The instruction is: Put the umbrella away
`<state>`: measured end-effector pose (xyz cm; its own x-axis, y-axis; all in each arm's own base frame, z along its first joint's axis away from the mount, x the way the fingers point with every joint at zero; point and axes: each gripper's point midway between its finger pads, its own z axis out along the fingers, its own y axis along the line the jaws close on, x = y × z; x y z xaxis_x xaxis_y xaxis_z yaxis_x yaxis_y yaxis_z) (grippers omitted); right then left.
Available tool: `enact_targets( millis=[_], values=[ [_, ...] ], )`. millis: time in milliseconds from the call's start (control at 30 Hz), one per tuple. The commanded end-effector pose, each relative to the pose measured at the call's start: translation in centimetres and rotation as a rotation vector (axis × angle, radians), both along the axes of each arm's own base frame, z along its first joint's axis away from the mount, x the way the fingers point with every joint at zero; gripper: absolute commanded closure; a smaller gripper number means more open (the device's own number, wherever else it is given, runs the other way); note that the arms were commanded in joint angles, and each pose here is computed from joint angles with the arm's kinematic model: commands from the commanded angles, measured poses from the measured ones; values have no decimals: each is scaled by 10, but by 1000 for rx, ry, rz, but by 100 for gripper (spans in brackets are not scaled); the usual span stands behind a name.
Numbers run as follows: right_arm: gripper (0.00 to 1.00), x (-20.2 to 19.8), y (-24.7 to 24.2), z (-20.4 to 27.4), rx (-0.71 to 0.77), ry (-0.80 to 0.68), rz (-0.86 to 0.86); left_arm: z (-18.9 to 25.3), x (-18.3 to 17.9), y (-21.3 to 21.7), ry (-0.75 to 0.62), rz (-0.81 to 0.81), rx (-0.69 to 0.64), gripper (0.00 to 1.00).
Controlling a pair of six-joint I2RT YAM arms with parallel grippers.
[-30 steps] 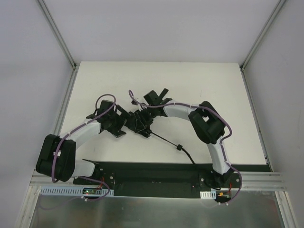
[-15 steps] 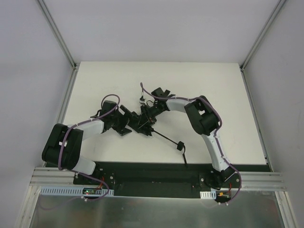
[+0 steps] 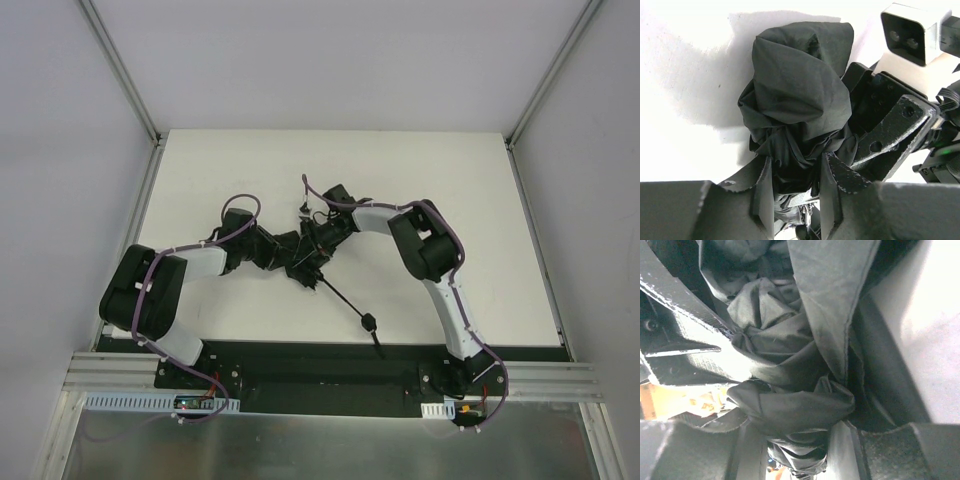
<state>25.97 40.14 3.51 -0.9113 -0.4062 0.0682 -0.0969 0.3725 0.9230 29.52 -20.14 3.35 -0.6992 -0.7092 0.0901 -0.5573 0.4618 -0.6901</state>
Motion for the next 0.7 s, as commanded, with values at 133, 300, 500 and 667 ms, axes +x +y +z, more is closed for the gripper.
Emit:
enact_targets(
  millis=[133,300,500,667],
  values=[
    [30,32,-29,10,-271,-423,35,-59,-71,27,285,-31,225,100],
    [20,47,-49,55,-316,-718,32,-58,-81,31,352,6,238,100],
    [18,22,-50,57,-368,-1133,58,-50,-91,34,532,59,277,100],
    [16,13,-25,53,-349,-1359,62,-43,-92,38,603,61,329,100]
  ],
)
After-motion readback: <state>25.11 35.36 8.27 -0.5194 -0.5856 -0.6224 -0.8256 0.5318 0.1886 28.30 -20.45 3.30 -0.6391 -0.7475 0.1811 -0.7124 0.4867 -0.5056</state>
